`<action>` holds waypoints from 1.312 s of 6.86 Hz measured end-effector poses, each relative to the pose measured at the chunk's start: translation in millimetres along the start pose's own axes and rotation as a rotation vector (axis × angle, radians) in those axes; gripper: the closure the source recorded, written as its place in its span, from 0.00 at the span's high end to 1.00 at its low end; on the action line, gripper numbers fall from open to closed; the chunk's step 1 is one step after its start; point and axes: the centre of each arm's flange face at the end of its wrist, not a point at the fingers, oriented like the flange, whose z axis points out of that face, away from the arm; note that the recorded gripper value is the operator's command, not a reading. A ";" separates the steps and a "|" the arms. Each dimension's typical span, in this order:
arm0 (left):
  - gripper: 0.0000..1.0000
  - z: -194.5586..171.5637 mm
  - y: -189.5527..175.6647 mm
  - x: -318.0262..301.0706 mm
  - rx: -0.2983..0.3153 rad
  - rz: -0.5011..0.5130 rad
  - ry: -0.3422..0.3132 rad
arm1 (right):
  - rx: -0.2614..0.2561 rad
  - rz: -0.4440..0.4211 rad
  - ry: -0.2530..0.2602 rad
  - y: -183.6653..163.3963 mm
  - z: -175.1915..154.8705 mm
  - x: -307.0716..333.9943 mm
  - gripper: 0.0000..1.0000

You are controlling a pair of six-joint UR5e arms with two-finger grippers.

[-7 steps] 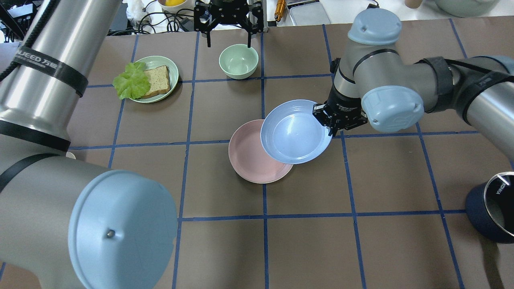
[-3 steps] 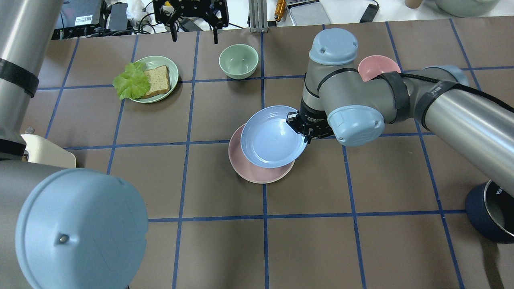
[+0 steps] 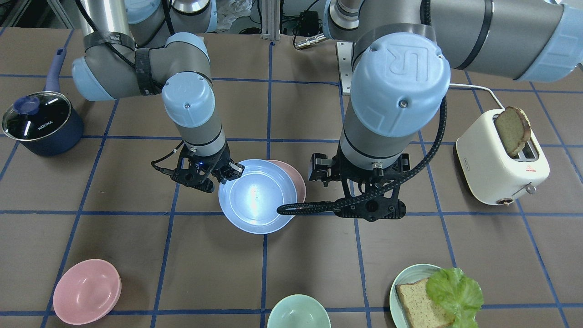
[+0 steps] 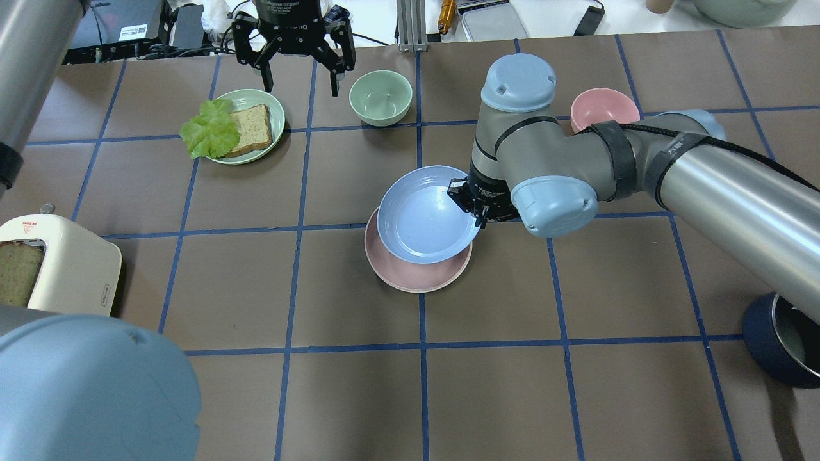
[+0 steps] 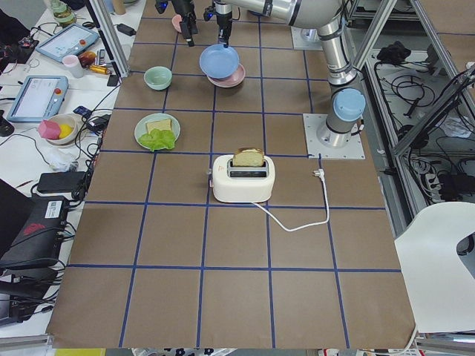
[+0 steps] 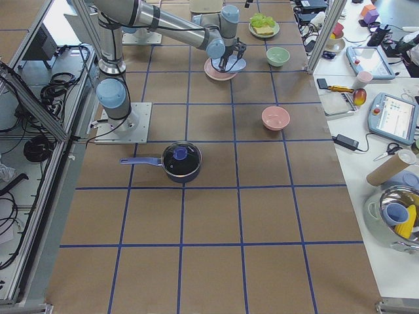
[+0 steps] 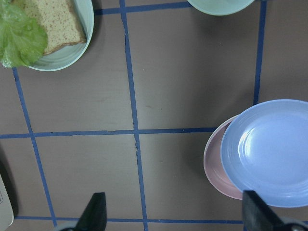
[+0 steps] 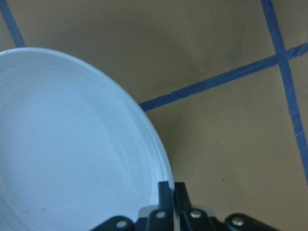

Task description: Stack three plates with pink and blue

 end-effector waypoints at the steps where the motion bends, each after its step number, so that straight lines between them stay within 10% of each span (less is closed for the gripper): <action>1: 1.00 7.6 20.3 -2.6 -0.020 0.000 -0.003 | -0.012 0.002 -0.007 1.3 0.6 -0.9 0.64; 5: 1.00 45.9 95.8 -13.6 0.009 -0.010 0.000 | 0.017 -0.066 -0.010 -15.2 -19.6 2.9 0.91; 9: 1.00 48.1 130.2 -62.3 0.081 -0.068 0.019 | 0.023 -0.279 0.038 -65.1 -142.1 76.0 1.00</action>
